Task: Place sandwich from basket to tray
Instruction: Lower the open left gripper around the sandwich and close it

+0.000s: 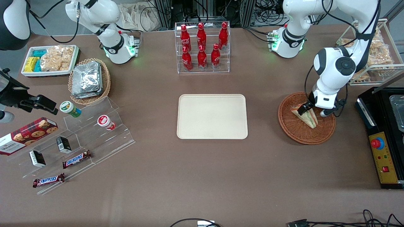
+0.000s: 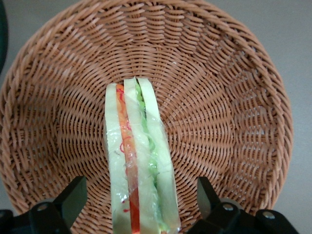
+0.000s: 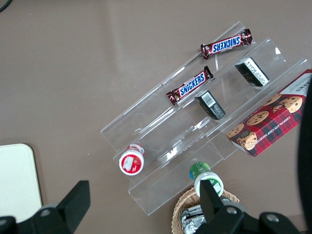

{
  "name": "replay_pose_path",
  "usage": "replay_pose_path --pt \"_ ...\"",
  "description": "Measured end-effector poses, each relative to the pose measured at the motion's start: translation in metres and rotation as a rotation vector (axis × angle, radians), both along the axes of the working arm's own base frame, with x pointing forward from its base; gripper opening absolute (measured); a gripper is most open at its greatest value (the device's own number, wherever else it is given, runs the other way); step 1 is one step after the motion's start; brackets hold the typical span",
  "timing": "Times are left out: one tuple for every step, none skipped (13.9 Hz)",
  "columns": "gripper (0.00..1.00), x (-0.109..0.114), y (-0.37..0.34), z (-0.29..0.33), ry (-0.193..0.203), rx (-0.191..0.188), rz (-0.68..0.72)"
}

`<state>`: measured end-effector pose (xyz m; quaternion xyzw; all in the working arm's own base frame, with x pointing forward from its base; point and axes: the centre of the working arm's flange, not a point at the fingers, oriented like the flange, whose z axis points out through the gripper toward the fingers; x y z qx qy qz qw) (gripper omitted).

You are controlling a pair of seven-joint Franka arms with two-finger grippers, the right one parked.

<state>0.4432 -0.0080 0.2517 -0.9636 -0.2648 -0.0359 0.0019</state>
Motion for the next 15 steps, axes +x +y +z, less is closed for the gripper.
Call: replay_pose_path --pt "0.96 0.0 0.0 -0.003 0.004 0.0 0.001" --pt "0.96 -0.001 0.0 -0.004 0.007 -0.001 0.001" --pt "0.88 -0.001 -0.001 -0.006 0.01 -0.001 0.0" --pt "0.78 -0.001 -0.001 -0.007 0.013 -0.001 -0.001" --pt "0.65 -0.001 -0.002 -0.008 0.015 -0.001 -0.003" --pt "0.53 -0.001 -0.002 -0.009 0.016 -0.001 -0.004" --pt "0.44 -0.001 -0.002 -0.009 0.016 -0.001 -0.004" --pt "0.36 -0.001 -0.003 -0.008 0.016 -0.001 -0.006" --pt "0.32 -0.001 -0.003 -0.008 0.016 -0.001 -0.008" --pt "0.3 -0.002 -0.003 -0.008 0.019 0.0 -0.01" --pt "0.29 -0.002 -0.003 -0.006 0.028 0.002 -0.015" --pt "0.26 -0.003 -0.003 -0.002 0.047 0.006 -0.026" --pt "0.2 -0.004 -0.004 0.006 0.067 0.012 -0.051" --pt "0.18 -0.003 -0.004 0.02 0.084 0.018 -0.087" --pt "0.18 -0.001 -0.003 0.037 0.097 0.025 -0.13"
